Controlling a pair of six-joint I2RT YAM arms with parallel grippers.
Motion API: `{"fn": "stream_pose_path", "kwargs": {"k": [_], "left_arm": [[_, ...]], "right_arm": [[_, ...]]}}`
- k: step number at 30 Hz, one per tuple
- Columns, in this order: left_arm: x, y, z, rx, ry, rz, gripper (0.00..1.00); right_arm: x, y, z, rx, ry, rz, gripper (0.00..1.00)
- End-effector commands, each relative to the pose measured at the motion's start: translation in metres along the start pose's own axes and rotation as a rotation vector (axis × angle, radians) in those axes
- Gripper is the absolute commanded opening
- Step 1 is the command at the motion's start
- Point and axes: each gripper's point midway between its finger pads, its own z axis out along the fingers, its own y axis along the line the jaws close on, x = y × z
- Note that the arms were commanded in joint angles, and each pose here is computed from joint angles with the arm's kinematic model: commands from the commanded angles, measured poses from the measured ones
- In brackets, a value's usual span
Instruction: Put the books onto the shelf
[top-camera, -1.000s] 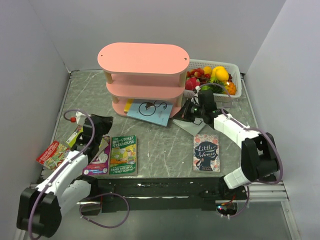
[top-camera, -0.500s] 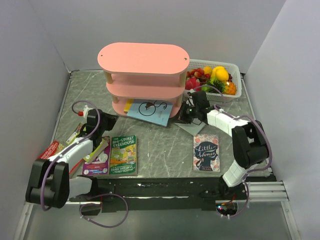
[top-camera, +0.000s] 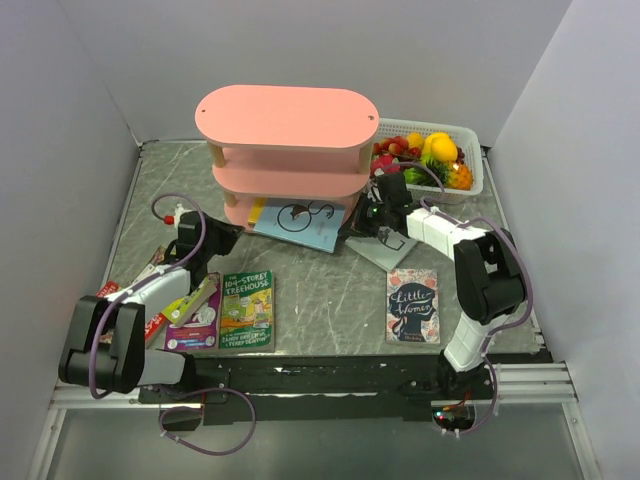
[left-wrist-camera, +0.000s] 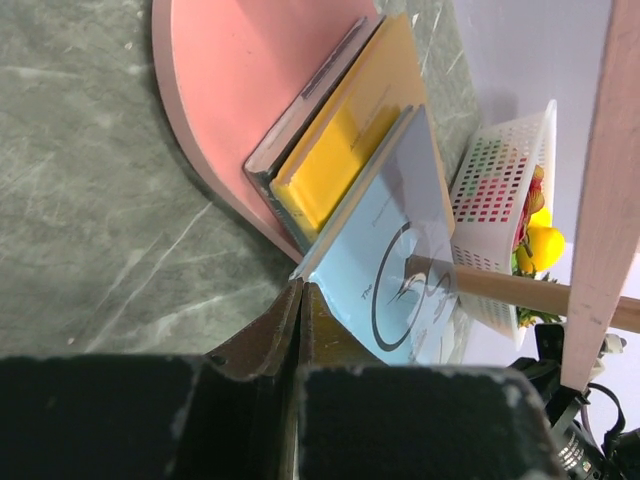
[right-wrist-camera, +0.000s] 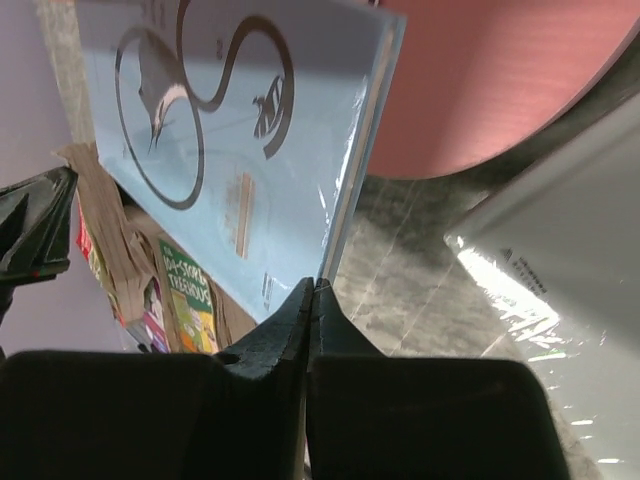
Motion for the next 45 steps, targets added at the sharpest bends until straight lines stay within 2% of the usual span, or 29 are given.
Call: {"fn": "stream_pose_path", "kwargs": {"k": [1,7,18,23,25,26,30,38,45], "left_arm": [[-0.015,-0.028,0.002,0.074,-0.027,0.011,0.06],[-0.019,-0.028,0.008,0.069,-0.031,0.011,0.05],[-0.006,-0.029,0.033,0.088,0.052,-0.006,0.02],[-0.001,-0.028,0.04,0.1,0.076,-0.021,0.01],[0.001,-0.025,0.042,0.1,0.087,-0.029,0.01],[0.001,-0.026,0.042,0.106,0.089,-0.03,0.01],[0.0,-0.029,0.042,0.117,0.095,-0.029,0.01],[0.0,-0.03,0.045,0.121,0.102,-0.029,0.01],[-0.006,-0.029,0.047,0.112,0.092,-0.034,0.01]], "right_arm": [[0.001,0.014,0.005,-0.026,0.021,-0.045,0.0],[0.009,0.003,-0.002,0.003,0.009,-0.058,0.0],[0.021,0.01,0.004,-0.028,0.031,-0.06,0.0],[0.029,0.021,0.007,-0.144,0.027,0.018,0.0],[0.022,0.034,0.005,-0.228,-0.025,0.023,0.0],[0.031,0.032,0.006,-0.244,-0.005,0.071,0.0],[0.028,0.036,0.006,-0.289,-0.036,0.09,0.0],[0.017,0.044,-0.002,-0.283,-0.075,0.064,0.0],[0.009,0.046,0.002,-0.263,-0.059,0.048,0.0]]}}
